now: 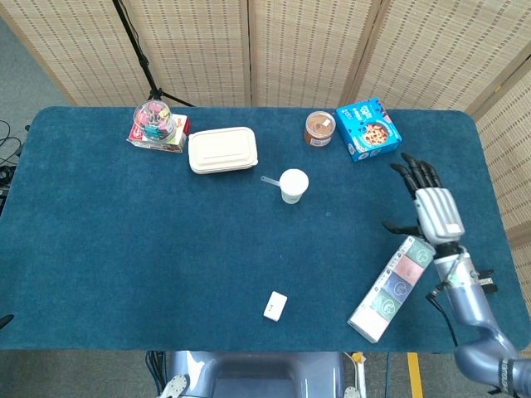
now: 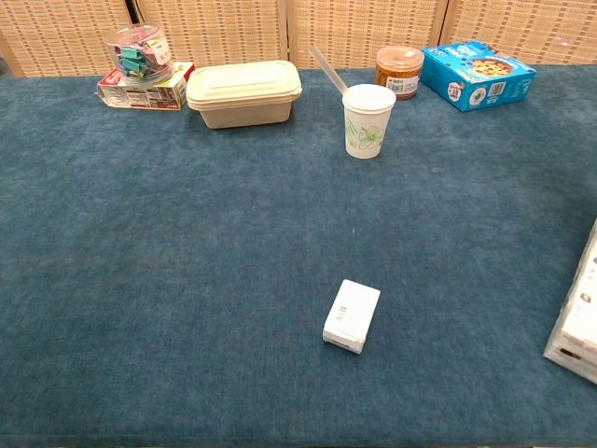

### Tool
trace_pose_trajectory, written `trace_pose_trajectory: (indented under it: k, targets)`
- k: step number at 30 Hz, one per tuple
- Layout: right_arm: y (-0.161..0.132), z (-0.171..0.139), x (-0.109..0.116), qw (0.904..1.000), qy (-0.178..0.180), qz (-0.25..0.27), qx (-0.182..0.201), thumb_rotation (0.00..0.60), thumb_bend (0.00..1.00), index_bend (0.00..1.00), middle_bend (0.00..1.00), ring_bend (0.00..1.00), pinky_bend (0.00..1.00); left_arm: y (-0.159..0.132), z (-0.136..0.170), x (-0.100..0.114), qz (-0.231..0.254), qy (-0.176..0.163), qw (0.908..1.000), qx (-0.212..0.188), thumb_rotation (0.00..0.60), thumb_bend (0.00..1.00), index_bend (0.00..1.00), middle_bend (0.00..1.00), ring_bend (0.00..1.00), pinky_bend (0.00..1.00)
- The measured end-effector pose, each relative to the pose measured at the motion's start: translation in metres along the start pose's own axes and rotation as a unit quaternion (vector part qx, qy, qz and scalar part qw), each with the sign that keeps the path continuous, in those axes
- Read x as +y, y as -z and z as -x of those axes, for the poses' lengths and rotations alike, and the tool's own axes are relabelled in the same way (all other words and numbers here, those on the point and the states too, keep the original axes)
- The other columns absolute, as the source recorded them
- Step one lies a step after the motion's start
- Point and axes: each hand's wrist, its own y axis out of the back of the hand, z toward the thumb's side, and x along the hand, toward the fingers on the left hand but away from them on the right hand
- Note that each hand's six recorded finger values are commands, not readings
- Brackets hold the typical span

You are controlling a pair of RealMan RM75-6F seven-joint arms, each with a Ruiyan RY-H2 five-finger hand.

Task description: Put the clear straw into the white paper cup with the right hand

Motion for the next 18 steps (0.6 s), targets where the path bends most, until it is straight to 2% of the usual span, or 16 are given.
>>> trace_pose_trajectory:
  k: [6,11,13,18]
  targets:
    - [0.035,-0.057,0.007,0.9983,0.005,-0.035,-0.046,0.600,0.00,0.04,0.00,0.00,0.00,0.000,0.001,0.002,0.000,-0.007,1.0000,0.001,0.600,0.00,0.00,0.00,0.00,0.00]
    - [0.044,-0.100,0.012,0.9959,0.017,-0.046,-0.076,0.600,0.00,0.04,0.00,0.00,0.00,0.003,0.000,0.005,0.005,-0.014,0.9999,0.007,0.600,0.00,0.00,0.00,0.00,0.00]
    - [0.046,-0.113,0.014,0.9939,0.025,-0.066,-0.085,0.600,0.00,0.03,0.00,0.00,0.00,0.004,0.000,0.006,0.005,-0.016,0.9998,0.006,0.600,0.00,0.00,0.00,0.00,0.00]
    - [0.047,-0.135,0.010,0.9881,0.016,-0.115,-0.102,0.600,0.00,0.00,0.00,0.00,0.00,0.003,-0.001,0.005,0.002,-0.016,0.9999,0.006,0.600,0.00,0.00,0.00,0.00,0.00]
